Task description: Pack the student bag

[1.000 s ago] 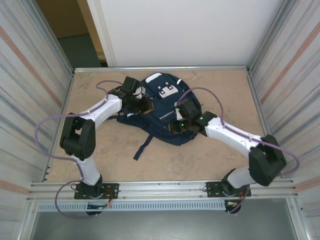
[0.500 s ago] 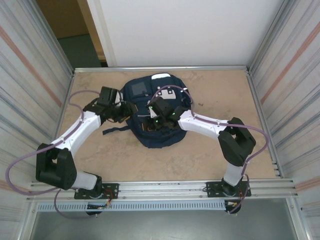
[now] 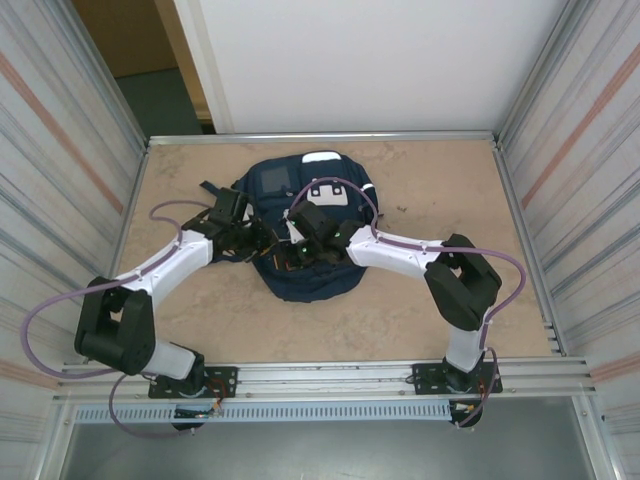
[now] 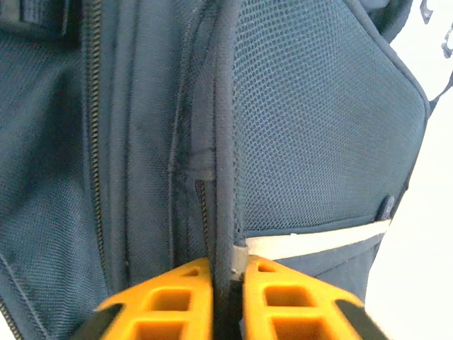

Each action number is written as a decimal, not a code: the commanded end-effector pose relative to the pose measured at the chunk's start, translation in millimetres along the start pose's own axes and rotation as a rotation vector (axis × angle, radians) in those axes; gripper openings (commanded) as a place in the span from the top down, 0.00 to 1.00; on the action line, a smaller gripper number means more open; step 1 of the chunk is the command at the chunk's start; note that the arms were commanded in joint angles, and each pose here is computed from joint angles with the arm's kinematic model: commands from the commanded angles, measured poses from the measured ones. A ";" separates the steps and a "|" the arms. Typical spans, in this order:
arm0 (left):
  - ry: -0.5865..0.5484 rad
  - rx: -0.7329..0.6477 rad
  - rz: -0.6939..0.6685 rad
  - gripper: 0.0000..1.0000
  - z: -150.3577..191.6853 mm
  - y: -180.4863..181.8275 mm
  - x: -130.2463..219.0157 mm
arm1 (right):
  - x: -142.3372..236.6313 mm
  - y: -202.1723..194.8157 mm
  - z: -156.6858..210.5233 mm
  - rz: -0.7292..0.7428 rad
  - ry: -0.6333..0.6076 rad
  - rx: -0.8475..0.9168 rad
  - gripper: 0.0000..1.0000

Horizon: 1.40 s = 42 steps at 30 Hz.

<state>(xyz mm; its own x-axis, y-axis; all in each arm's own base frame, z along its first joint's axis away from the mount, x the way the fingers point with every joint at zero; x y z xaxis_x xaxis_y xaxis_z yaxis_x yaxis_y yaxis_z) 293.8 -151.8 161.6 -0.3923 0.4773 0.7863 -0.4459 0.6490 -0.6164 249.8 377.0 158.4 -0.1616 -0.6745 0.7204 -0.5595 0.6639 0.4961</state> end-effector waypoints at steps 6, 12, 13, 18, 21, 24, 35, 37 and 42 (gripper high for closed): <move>-0.106 -0.053 -0.035 1.00 -24.6 10.0 12.5 | 32.1 -43.3 17.8 0.094 0.009 0.012 1.00; -0.180 -0.087 -0.058 1.00 -53.5 23.1 16.2 | 70.1 -105.8 45.9 0.246 0.032 -0.058 1.00; -0.179 -0.090 -0.051 0.99 -58.5 23.0 15.2 | 74.6 -110.6 48.2 0.253 0.029 -0.065 1.00; -0.172 -0.115 -0.058 0.88 -84.0 9.7 8.0 | 81.6 -100.1 41.6 0.248 0.006 -0.027 1.00; -0.187 -0.162 -0.065 0.83 -105.1 -6.1 1.8 | 75.2 -81.0 29.5 0.214 -0.009 0.021 1.00; -0.189 -0.143 -0.104 0.73 -125.0 -5.6 -2.9 | 66.1 -58.1 13.5 0.158 -0.036 0.051 1.00; -0.236 0.014 -0.041 0.47 -76.0 24.3 46.1 | 18.3 1.3 -17.7 -0.048 -0.045 0.122 1.00; -0.229 0.038 -0.082 0.46 -57.2 36.4 56.6 | 10.1 8.0 -16.2 -0.081 -0.029 0.138 1.00; -0.242 0.031 -0.028 0.43 -26.4 30.2 45.5 | -6.2 24.7 -11.4 -0.150 -0.010 0.181 1.00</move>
<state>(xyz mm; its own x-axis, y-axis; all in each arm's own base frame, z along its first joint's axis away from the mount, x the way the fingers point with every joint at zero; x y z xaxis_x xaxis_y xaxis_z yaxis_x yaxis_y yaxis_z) 293.2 -85.7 195.1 -0.5860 0.3181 0.7453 -0.4248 0.6627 -0.6168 258.7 371.6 154.4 -0.1496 -0.6709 0.7263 -0.6390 0.6262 0.4468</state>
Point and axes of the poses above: each hand's point on the last joint's axis, 136 mm out from that joint toward the fingers, its own x axis back along the fingers, its own y axis along the line the jaws close on, z = x × y, the point moved 6 cm from there along x, back along the fingers, and after that the axes turned 9 degrees about x, right-handed, at the moved point
